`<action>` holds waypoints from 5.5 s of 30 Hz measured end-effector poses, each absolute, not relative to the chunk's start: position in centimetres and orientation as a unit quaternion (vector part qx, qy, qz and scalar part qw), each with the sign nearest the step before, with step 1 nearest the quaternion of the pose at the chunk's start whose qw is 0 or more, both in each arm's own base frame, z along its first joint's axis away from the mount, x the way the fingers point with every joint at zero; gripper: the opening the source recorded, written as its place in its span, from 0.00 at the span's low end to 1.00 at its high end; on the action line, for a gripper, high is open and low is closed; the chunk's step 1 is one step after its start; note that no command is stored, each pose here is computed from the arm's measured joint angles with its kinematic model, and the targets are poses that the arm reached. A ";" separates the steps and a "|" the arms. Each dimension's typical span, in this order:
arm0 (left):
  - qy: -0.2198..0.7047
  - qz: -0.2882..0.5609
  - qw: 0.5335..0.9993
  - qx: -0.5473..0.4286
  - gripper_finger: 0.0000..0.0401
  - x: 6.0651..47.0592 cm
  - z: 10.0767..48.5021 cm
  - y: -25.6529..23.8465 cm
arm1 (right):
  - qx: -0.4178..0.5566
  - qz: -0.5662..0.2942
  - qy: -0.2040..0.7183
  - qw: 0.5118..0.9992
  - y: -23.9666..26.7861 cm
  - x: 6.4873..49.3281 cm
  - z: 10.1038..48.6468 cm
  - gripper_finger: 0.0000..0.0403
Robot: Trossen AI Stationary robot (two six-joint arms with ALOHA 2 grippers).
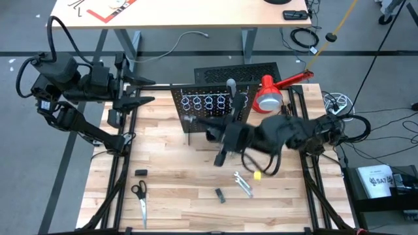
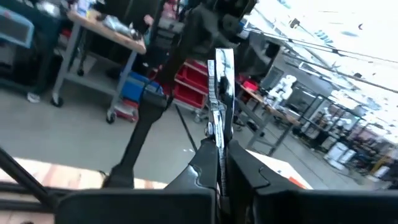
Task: Hang tools onto peg board
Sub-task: Hang the pliers on the pegboard
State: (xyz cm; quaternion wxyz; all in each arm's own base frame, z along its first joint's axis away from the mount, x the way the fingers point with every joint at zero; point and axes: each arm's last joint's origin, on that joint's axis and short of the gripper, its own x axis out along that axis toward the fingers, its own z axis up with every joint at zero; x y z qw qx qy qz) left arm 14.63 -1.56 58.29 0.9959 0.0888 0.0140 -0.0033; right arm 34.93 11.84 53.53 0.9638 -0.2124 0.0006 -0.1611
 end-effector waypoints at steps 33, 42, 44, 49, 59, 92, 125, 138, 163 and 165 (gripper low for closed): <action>0.006 -0.031 0.990 0.136 0.07 18.8 57.9 -2.3 | -0.188 -0.130 -0.019 0.973 7.3 35.2 54.4 0.01; 0.013 -0.056 0.989 0.139 0.14 20.6 57.4 -2.6 | -0.183 -0.122 -0.021 0.975 7.0 35.3 54.4 0.01; 0.012 -0.064 0.988 0.139 0.14 20.9 57.3 -2.7 | -0.183 -0.121 -0.022 0.975 7.0 35.3 54.4 0.01; -0.001 -0.063 0.988 0.138 0.15 21.3 57.5 -2.8 | -0.182 -0.122 -0.025 0.975 6.9 35.2 54.5 0.01; -0.002 -0.064 0.988 0.139 0.15 22.3 57.3 -2.9 | -0.179 -0.123 -0.029 0.976 6.8 35.2 54.6 0.01; -0.004 -0.042 0.988 0.149 0.10 23.2 57.2 -2.9 | -0.171 -0.117 -0.020 0.978 6.7 35.5 54.2 0.02; 0.000 -0.007 0.992 0.123 0.10 23.0 57.3 -2.7 | -0.232 -0.191 -0.038 0.953 11.0 33.7 55.4 0.38; 0.009 -0.037 0.992 0.122 0.10 23.1 57.0 -2.9 | -0.227 -0.216 -0.049 0.948 9.8 34.0 55.8 0.02; 0.010 -0.039 0.992 0.122 0.10 24.3 56.6 -3.1 | -0.214 -0.179 -0.068 0.958 8.5 35.0 55.5 0.00; 0.012 -0.038 0.992 0.122 0.10 24.5 56.6 -3.0 | -0.213 -0.180 -0.065 0.958 8.4 35.0 55.5 0.00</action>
